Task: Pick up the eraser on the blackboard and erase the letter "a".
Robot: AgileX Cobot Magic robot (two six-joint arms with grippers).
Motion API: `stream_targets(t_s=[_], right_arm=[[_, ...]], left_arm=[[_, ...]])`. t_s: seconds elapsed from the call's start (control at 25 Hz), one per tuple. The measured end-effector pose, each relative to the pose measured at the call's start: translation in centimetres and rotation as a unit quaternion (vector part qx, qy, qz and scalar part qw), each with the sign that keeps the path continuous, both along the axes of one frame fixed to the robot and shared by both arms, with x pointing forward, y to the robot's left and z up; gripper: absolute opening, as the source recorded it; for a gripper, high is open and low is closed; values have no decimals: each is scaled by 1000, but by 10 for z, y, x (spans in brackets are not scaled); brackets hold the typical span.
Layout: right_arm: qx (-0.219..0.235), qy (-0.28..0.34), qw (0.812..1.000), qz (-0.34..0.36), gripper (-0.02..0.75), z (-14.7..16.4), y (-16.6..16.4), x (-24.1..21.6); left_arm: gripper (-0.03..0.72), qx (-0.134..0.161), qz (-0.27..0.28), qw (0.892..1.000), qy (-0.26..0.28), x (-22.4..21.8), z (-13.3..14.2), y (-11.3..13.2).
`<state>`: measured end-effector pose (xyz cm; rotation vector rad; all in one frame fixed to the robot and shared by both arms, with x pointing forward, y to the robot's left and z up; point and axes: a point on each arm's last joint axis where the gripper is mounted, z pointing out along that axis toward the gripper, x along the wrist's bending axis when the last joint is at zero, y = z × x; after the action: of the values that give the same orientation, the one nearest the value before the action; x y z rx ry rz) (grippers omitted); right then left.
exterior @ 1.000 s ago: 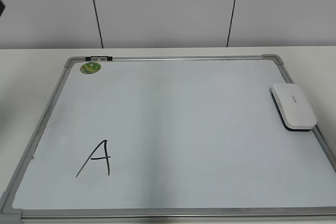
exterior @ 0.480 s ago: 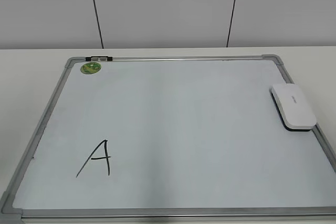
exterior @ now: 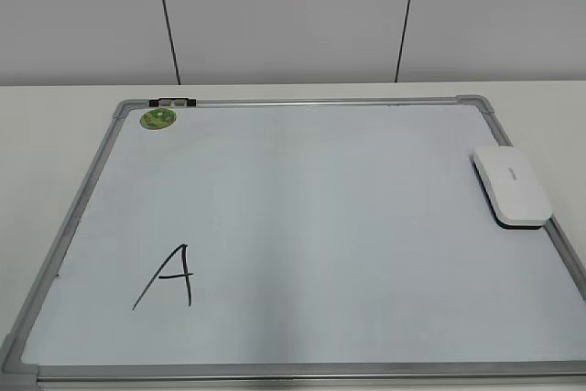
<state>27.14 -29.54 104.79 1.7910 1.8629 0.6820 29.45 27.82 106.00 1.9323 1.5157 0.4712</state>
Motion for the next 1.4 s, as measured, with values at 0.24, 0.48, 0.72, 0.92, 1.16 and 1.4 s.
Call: stream_targets(t_s=[0.24, 0.48, 0.72, 0.92, 1.16, 1.4], right_arm=[[-16, -21, 1000, -10, 589, -4, -3, -5], [-15, -26, 999, -12, 588, -8, -3, -3], [-14, -30, 999, -13, 588, -7, -3, -3], [-11, -30, 999, -12, 587, -7, -3, -3], [-2, -30, 999, -10, 587, -7, -1, -3], [-1, -30, 999, -9, 587, -7, -1, -3]], left_arm=[[478, 2, 4, 999, -32, -9, -4, 2], [473, 25, 15, 999, -30, -9, -6, 6], [469, 37, 31, 999, -20, -9, -9, 10], [467, 37, 36, 999, -7, -10, -13, 10], [465, 36, 37, 999, -7, -10, -13, 10], [465, 36, 37, 999, -7, -10, -13, 10]])
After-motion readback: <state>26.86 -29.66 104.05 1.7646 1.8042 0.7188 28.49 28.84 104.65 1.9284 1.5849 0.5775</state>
